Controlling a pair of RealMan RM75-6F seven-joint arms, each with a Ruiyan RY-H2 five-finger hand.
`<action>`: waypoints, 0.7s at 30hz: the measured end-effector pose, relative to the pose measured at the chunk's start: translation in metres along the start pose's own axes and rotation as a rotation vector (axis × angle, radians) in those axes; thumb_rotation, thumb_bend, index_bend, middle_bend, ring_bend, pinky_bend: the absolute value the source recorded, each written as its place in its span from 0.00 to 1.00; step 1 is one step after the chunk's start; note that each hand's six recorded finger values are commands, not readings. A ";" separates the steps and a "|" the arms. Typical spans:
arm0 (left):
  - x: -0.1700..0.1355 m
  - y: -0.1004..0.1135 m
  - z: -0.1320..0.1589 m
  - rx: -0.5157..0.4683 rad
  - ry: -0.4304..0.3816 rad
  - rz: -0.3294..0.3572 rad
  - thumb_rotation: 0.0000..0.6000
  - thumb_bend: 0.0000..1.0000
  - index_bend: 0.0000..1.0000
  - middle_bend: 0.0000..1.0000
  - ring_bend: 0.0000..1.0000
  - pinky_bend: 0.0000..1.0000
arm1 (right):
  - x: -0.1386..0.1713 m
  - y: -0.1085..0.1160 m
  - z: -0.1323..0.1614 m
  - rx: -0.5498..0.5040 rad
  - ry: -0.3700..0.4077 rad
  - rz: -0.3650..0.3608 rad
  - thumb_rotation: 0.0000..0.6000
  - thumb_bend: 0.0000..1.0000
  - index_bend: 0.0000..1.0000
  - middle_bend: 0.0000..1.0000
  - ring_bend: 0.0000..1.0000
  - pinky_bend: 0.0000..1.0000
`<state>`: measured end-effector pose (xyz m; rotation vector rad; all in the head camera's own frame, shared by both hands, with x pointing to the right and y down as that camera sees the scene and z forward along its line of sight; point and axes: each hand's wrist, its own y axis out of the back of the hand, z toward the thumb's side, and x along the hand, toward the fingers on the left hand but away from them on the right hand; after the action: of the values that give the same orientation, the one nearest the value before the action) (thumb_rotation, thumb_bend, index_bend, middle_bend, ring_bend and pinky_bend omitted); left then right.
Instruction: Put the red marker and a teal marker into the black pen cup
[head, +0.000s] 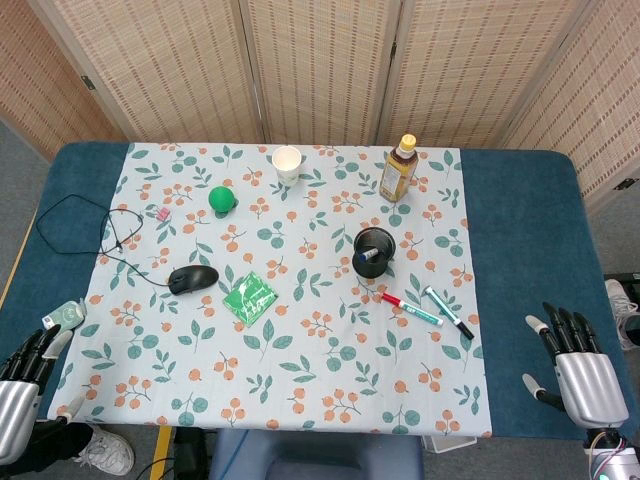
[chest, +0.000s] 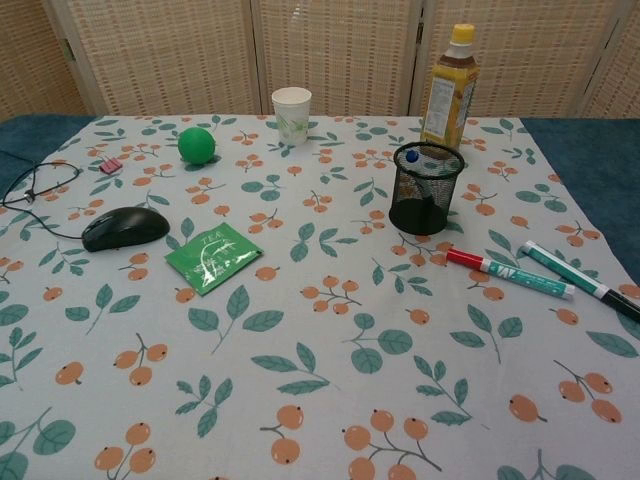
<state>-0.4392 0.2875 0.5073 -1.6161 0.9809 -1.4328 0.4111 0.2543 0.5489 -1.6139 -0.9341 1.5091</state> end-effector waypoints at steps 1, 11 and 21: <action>0.000 0.000 0.000 -0.001 0.000 0.000 1.00 0.27 0.00 0.08 0.04 0.22 | 0.000 0.000 0.000 -0.001 -0.001 0.000 1.00 0.20 0.15 0.00 0.00 0.00; 0.002 -0.002 0.001 -0.014 0.000 -0.007 1.00 0.27 0.00 0.08 0.04 0.22 | -0.015 -0.010 0.008 -0.069 0.041 0.047 1.00 0.20 0.23 0.01 0.00 0.00; 0.015 -0.005 -0.012 -0.059 0.035 -0.028 1.00 0.27 0.00 0.08 0.04 0.22 | -0.072 -0.029 0.025 -0.178 -0.008 0.112 1.00 0.20 0.31 0.04 0.00 0.00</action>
<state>-0.4495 0.2751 0.5190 -1.6585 1.0334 -1.4681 0.3820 0.2058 0.6071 -1.8139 -1.0215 1.5453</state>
